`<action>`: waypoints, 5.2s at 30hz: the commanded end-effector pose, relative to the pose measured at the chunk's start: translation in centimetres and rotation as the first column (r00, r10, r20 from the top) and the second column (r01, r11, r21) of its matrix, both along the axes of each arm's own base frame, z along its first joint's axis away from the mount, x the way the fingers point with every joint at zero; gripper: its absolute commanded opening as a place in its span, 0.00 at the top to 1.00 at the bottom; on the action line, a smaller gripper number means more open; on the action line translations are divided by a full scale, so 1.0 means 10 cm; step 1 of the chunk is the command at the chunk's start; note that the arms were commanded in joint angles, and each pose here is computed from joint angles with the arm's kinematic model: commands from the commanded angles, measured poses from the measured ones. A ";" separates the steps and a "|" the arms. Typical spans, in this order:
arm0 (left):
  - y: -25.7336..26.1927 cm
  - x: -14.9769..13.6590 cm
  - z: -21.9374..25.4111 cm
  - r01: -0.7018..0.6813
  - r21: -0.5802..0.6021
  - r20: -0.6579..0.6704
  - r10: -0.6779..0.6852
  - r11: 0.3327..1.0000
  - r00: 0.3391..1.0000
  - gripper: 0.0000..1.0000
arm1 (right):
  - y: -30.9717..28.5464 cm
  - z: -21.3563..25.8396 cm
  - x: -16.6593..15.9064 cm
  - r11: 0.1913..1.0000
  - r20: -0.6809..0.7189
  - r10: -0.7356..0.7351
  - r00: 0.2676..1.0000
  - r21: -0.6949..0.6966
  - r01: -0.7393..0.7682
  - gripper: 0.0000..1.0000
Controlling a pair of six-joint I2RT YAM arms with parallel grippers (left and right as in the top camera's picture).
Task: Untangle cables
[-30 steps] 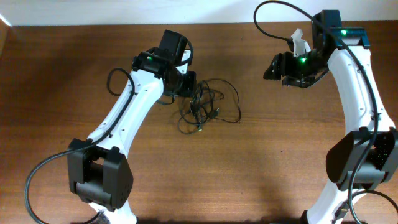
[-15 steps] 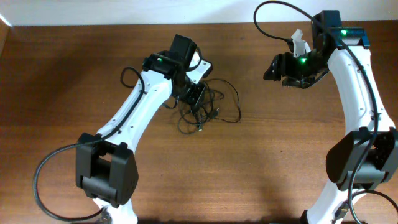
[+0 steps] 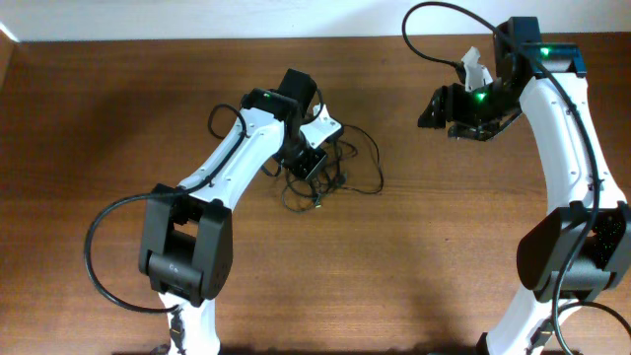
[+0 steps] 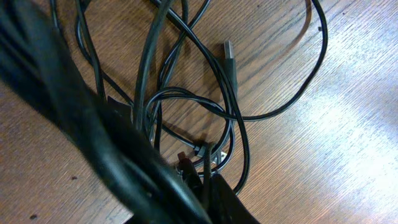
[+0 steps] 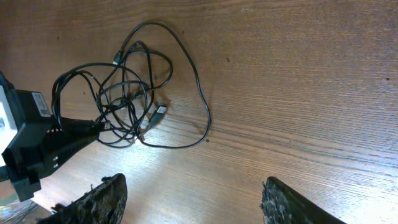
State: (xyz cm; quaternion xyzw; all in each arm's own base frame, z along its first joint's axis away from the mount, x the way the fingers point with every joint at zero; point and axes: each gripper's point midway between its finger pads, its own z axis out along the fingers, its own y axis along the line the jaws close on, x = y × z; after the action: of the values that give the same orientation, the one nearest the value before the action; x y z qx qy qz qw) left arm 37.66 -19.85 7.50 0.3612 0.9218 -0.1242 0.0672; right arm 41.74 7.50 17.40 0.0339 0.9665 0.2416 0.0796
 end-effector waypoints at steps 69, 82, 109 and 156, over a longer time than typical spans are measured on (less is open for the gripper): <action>0.10 1.09 1.95 -0.475 -0.793 -0.396 0.268 0.382 0.878 1.00 | 1.23 0.10 0.32 0.927 0.027 0.059 0.998 0.368 -0.065 0.60; 0.08 1.29 2.25 -0.629 -0.741 -0.567 0.284 0.234 0.773 1.00 | 1.76 0.37 0.61 0.875 0.039 -0.071 0.997 0.483 0.043 0.56; 0.30 1.38 1.76 -0.514 -0.754 -0.314 0.462 0.409 0.829 1.00 | 1.21 -0.22 0.51 0.968 0.016 -0.028 0.999 0.250 0.023 0.96; -0.82 0.51 0.29 -0.110 -0.540 -0.133 0.044 0.835 0.990 1.00 | 0.91 0.44 -0.57 0.955 0.081 0.279 0.957 -0.129 -0.267 0.96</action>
State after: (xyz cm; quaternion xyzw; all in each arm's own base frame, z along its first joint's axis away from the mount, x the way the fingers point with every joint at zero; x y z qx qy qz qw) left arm 42.09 -28.44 11.14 0.2868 0.8659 -0.3922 0.1188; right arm 36.24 16.76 20.48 -0.1107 0.9714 0.1964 0.0744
